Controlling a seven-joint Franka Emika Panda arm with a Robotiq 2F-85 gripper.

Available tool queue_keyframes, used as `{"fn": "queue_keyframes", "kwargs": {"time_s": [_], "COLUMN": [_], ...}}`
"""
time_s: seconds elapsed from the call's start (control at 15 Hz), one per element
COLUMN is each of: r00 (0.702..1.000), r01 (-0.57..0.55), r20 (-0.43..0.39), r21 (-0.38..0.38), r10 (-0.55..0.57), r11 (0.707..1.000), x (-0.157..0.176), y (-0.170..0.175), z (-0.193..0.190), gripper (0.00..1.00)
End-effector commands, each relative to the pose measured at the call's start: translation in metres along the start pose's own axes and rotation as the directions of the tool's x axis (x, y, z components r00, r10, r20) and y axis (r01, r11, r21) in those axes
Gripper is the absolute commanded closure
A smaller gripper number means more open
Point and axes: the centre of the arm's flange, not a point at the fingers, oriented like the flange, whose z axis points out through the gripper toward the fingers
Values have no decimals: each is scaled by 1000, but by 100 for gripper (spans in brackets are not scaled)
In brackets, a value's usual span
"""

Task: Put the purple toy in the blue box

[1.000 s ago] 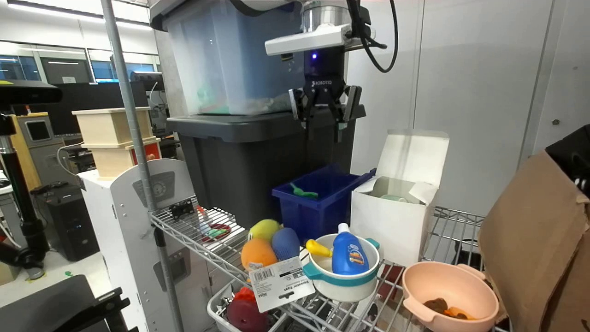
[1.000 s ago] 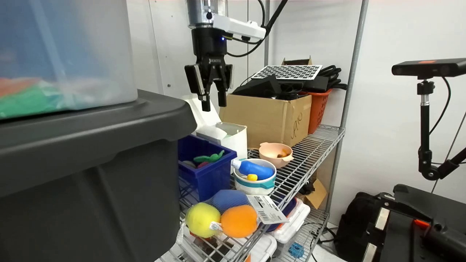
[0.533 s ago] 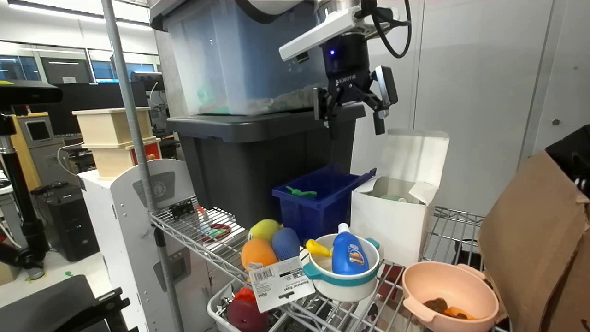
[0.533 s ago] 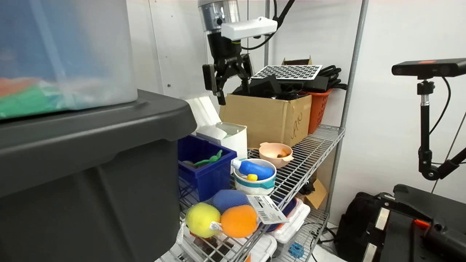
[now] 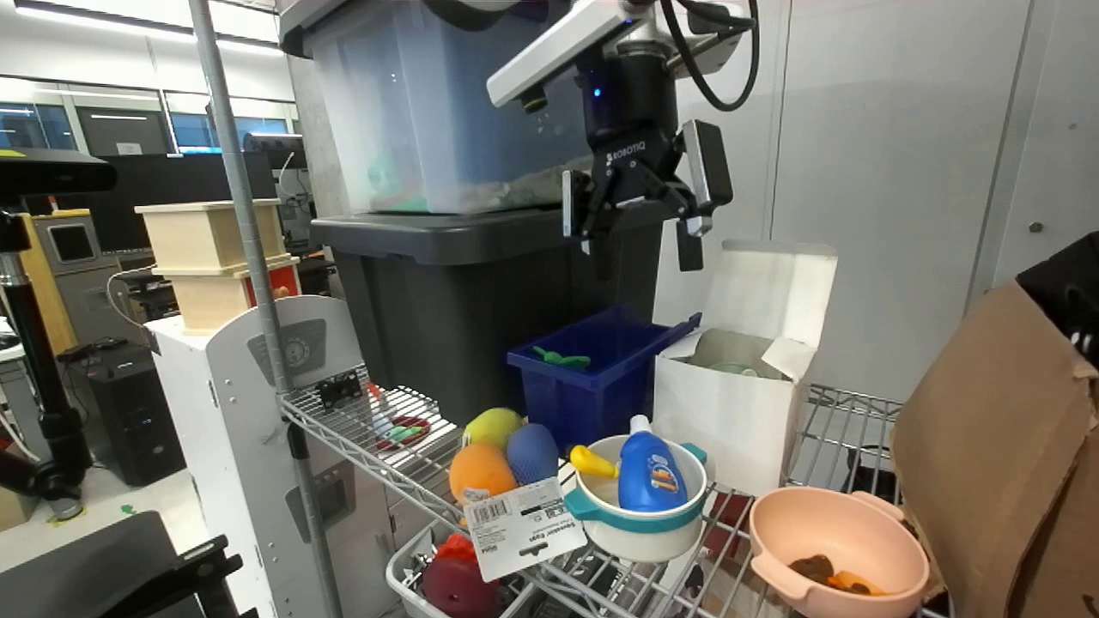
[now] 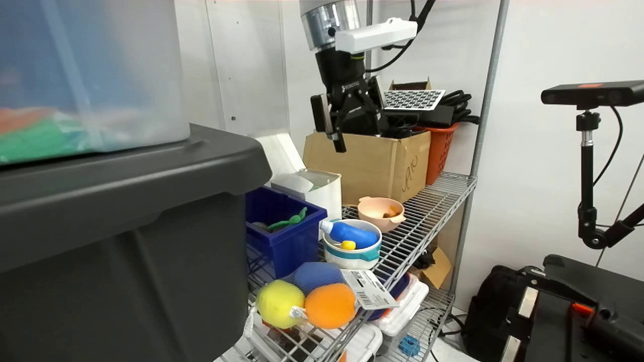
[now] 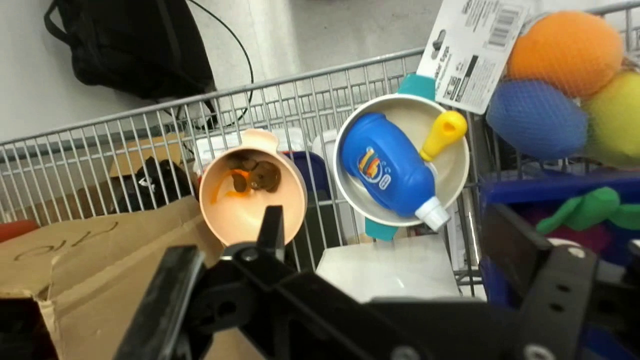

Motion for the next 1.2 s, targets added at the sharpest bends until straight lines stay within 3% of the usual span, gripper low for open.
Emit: {"fn": "queue_keyframes", "kwargs": {"time_s": [0.0, 0.67, 1.13], "r00": [1000, 1000, 994], "r01": [-27, 0, -98], "r20": [5, 27, -53], "r21": [-14, -6, 23], "r10": [27, 0, 100], "r11": [1000, 1000, 995], "x": [-63, -189, -220], "y": [8, -9, 13], "z": [-18, -46, -85], "gripper": [0, 0, 0]}}
